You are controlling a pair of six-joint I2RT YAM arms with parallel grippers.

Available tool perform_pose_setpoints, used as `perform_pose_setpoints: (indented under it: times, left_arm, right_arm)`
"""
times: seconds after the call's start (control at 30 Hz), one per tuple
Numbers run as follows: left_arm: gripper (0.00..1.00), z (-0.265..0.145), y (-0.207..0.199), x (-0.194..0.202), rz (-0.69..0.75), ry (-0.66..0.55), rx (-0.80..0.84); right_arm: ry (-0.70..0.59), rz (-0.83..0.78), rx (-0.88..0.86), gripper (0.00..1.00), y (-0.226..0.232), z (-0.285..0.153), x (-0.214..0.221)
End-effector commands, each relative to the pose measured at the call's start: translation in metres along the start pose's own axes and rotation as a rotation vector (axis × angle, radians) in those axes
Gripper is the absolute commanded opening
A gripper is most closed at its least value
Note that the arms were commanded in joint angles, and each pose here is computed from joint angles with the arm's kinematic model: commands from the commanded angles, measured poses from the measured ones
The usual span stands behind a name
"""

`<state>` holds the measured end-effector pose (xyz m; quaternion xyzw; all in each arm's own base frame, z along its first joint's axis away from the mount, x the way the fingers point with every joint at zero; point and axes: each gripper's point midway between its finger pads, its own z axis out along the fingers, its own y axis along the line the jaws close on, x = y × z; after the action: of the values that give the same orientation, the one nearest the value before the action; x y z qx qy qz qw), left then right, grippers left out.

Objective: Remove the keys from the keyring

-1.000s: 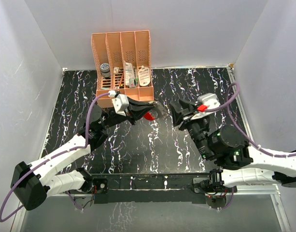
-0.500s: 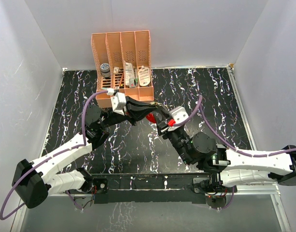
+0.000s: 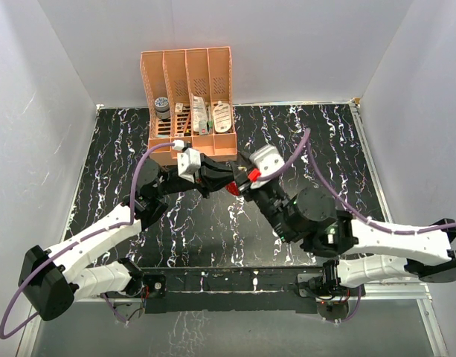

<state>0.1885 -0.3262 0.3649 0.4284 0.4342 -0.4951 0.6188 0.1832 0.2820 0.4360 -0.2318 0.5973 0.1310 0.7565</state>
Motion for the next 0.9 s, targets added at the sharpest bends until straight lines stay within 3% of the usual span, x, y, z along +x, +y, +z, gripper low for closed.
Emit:
perform_pose_setpoints:
  times: [0.0,0.17,0.33,0.5,0.63,0.87]
  left_arm:
    - [0.00,-0.003,-0.031,-0.032,0.108,-0.040,0.169]
    - [0.00,-0.004,-0.034,-0.038,0.111,-0.052,0.185]
    - [0.00,-0.001,-0.036,-0.045,0.105,-0.077,0.205]
    - [0.00,0.005,-0.039,-0.046,0.068,-0.077,0.252]
    - [0.00,0.009,-0.039,-0.044,0.036,-0.071,0.269]
    - [0.00,0.010,-0.051,-0.044,0.001,-0.066,0.349]
  right_arm:
    - [-0.025,0.069,-0.049,0.31,-0.020,-0.006,-0.054]
    - [0.014,0.122,-0.082,0.33,-0.032,-0.018,-0.063]
    - [0.067,0.196,-0.213,0.22,-0.021,-0.036,-0.056]
    - [0.162,0.174,-0.422,0.28,0.020,-0.053,-0.027]
    - [0.222,0.129,-0.465,0.24,0.041,-0.051,-0.007]
    - [0.194,0.115,-0.474,0.22,0.044,-0.048,-0.011]
